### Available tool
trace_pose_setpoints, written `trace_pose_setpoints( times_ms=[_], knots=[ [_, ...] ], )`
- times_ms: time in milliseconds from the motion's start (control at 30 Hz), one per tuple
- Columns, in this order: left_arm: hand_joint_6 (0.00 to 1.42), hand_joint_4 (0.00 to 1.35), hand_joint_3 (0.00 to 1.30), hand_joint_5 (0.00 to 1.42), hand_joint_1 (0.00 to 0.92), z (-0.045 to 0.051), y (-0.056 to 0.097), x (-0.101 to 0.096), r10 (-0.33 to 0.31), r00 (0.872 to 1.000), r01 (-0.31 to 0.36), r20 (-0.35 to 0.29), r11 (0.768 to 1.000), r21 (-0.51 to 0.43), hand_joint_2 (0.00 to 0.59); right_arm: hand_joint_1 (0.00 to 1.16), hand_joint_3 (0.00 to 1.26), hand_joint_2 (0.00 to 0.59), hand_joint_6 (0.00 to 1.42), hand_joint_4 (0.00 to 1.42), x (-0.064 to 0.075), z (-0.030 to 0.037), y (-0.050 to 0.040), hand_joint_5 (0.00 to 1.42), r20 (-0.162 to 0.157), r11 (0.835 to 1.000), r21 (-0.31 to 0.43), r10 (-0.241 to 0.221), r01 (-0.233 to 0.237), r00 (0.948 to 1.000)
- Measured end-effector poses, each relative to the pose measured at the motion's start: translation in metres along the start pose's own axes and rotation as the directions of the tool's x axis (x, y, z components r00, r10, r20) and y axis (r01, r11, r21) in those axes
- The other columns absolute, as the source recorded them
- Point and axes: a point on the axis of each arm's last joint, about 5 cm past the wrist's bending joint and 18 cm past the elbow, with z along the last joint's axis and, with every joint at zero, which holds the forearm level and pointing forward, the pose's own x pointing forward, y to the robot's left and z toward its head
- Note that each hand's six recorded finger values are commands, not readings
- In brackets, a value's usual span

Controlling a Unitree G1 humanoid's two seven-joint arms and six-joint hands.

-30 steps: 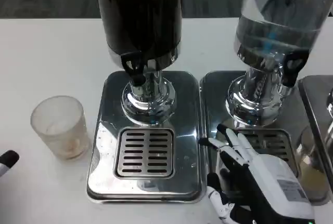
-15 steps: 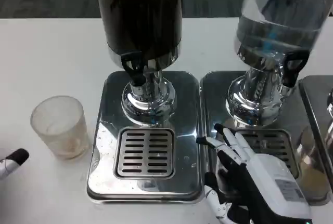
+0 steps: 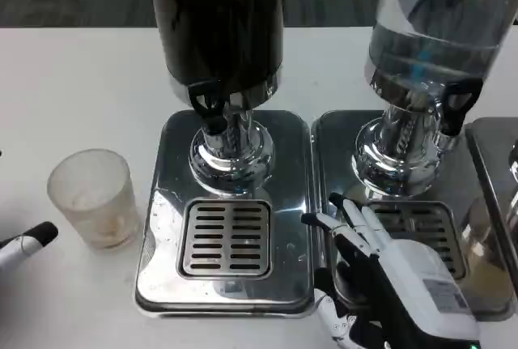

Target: Grasp the cup under the faucet to collect the drink, then remove the cup.

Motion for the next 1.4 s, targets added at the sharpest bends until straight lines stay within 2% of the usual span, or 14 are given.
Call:
trace_pose_setpoints(
  times_ms=[200, 700, 1400],
  knots=[
    [0.04, 0.00, 0.00, 0.00, 0.035, 0.0003, -0.002, 0.003, -0.039, 0.999, 0.039, 0.009, 0.999, 0.016, 0.000, 0.54, 0.19, 0.586, 0.14, 0.01, 0.000, 0.0002, 0.0007, 0.00, -0.002, 1.000, 0.003, -0.010, 0.010, 0.9999],
    [0.04, 0.00, 0.00, 0.00, 0.027, 0.0035, 0.003, 0.017, -0.111, 0.993, 0.111, 0.037, 0.994, -0.007, 0.003, 0.52, 0.19, 0.586, 0.17, 0.01, 0.001, 0.0035, 0.0062, 0.00, 0.001, 0.999, 0.033, -0.018, 0.018, 0.9998],
    [0.05, 0.00, 0.00, 0.00, 0.033, 0.0125, 0.004, 0.033, -0.168, 0.983, 0.167, 0.076, 0.986, 0.024, 0.006, 0.51, 0.19, 0.586, 0.18, 0.01, 0.001, 0.0046, 0.0073, 0.00, 0.004, 0.999, 0.038, -0.026, 0.026, 0.9997]
  ],
)
